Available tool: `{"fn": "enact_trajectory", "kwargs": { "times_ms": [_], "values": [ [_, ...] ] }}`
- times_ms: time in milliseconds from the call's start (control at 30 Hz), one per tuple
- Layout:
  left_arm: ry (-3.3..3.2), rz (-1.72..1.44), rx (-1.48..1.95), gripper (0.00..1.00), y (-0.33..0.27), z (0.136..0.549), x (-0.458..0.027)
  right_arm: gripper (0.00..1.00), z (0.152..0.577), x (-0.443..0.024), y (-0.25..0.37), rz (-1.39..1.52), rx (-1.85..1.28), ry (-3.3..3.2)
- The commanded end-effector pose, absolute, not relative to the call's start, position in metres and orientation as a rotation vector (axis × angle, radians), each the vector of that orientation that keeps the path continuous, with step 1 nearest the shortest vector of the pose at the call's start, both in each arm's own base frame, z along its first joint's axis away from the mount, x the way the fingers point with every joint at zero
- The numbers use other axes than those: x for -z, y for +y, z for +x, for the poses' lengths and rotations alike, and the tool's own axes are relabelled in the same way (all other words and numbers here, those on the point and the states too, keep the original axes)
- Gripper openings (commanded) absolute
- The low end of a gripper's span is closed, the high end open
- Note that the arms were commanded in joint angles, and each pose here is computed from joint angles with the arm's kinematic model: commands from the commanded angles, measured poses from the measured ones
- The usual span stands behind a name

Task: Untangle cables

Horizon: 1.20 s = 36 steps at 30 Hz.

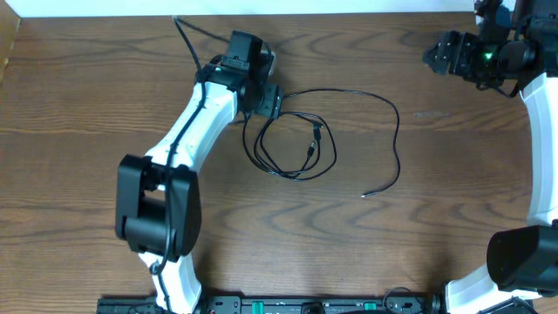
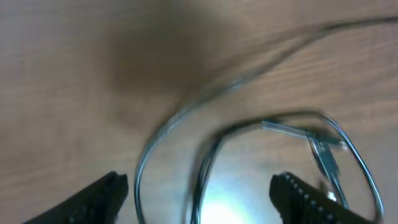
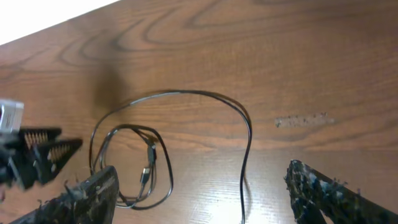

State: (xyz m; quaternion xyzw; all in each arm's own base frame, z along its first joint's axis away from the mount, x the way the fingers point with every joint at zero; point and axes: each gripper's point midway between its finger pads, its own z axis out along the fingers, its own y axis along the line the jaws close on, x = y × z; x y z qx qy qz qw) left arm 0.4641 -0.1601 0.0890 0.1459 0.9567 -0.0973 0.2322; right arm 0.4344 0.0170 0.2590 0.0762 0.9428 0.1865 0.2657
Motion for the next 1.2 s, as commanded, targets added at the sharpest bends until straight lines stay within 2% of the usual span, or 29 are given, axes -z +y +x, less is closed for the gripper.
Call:
{"fn": "enact_trajectory", "kwargs": {
  "times_ms": [0, 233, 533, 1167],
  "values": [
    [2.568, 0.519, 0.233, 0.8, -0.166, 0.482, -0.071, 0.79, 0.429, -0.254, 0.021, 0.183, -0.494, 2.574],
    [2.467, 0.561, 0.293, 0.84, -0.197, 0.509, -0.04, 0.76, 0.424, -0.251, 0.021, 0.19, -0.497, 2.598],
    [2.37, 0.901, 0.35, 0.8, -0.24, 0.493, -0.014, 0.76, 0.423, -0.249, 0.018, 0.202, -0.466, 2.61],
    [2.245, 0.903, 0.178, 0.79, -0.237, 0.529, 0.005, 0.76, 0.414, -0.243, 0.016, 0.196, -0.436, 2.652]
  ]
}}
